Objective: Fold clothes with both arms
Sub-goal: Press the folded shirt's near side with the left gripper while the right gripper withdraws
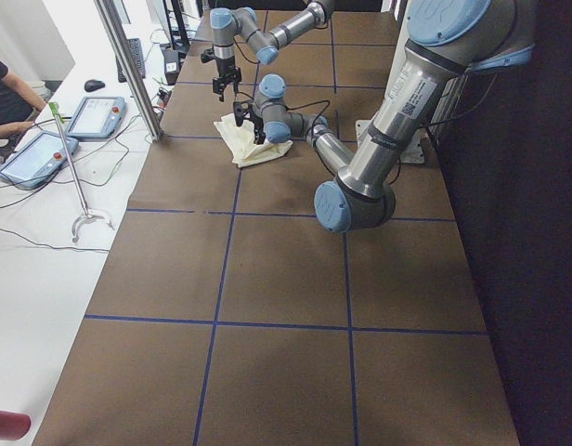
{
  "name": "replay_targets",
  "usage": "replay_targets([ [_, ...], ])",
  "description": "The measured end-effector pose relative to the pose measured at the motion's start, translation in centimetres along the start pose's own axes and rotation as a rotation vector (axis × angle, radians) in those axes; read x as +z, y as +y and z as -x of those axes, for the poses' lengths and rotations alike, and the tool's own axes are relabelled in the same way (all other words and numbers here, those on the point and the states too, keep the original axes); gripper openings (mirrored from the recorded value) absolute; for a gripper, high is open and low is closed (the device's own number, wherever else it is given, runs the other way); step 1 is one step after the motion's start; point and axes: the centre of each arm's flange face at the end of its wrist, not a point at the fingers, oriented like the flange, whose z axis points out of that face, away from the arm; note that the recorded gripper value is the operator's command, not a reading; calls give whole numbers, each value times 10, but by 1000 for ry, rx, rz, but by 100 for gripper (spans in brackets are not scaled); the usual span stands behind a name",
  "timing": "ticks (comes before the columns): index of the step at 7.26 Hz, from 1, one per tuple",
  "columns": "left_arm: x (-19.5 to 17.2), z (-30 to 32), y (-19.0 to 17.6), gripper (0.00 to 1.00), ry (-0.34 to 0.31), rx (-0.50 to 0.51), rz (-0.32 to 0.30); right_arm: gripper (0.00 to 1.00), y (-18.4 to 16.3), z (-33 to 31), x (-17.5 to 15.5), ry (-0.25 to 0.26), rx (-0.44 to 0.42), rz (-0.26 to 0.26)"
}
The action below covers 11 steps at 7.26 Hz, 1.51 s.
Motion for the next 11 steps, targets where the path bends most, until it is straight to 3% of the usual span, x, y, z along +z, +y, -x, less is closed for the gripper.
replay_targets([
  [1, -6, -4, 24, 30, 33, -36, 50, 100, -16, -7, -9, -1, -59, -15],
  [2, -3, -5, 45, 11, 43, -53, 88, 100, -38, -19, -20, -1, -116, -30],
  [3, 2, -3, 59, 3, 42, -56, 110, 100, -63, -36, -31, 0, -160, -37],
  [6, 26, 7, 66, 0, 3, -63, 121, 100, -114, -83, -56, -15, -216, -17],
  [9, 45, 19, 66, 0, -31, -69, 102, 100, -126, -103, -57, -14, -230, -16],
  [11, 58, 24, 88, 0, -50, -60, 123, 100, -129, -105, -59, -13, -232, -19],
])
